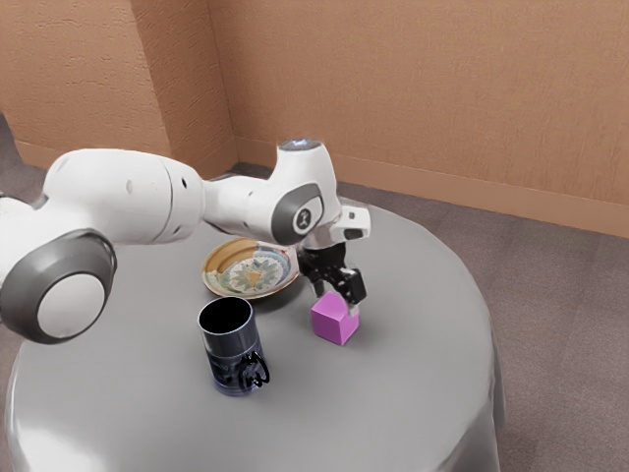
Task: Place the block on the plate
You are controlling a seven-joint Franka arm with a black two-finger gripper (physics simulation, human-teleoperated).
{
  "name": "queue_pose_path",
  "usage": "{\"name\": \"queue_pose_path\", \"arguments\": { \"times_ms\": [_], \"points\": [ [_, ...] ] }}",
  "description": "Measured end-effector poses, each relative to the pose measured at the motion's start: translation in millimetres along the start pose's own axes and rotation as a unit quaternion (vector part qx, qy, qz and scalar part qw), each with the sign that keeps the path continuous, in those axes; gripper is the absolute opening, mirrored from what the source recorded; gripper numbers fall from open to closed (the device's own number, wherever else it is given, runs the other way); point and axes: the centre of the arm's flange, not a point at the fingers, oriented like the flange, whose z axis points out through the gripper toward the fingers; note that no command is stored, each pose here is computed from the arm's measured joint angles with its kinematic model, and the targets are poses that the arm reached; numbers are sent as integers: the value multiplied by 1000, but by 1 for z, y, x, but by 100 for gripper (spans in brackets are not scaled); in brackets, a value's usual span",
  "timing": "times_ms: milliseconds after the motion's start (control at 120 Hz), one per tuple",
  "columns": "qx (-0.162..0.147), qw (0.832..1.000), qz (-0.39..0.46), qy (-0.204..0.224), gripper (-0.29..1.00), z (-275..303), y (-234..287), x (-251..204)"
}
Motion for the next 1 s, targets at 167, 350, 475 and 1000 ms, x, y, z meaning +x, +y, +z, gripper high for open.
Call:
{"name": "queue_pose_path", "arguments": {
  "times_ms": [167,350,475,1000],
  "points": [
    [-4,1000,-28,-1,70,19,-3,-1],
    [-5,999,-44,-3,63,29,1,-2],
    [-3,999,-52,0,41,25,1,-1],
    [-7,995,-94,14,39,-53,-26,-41]
  ]
}}
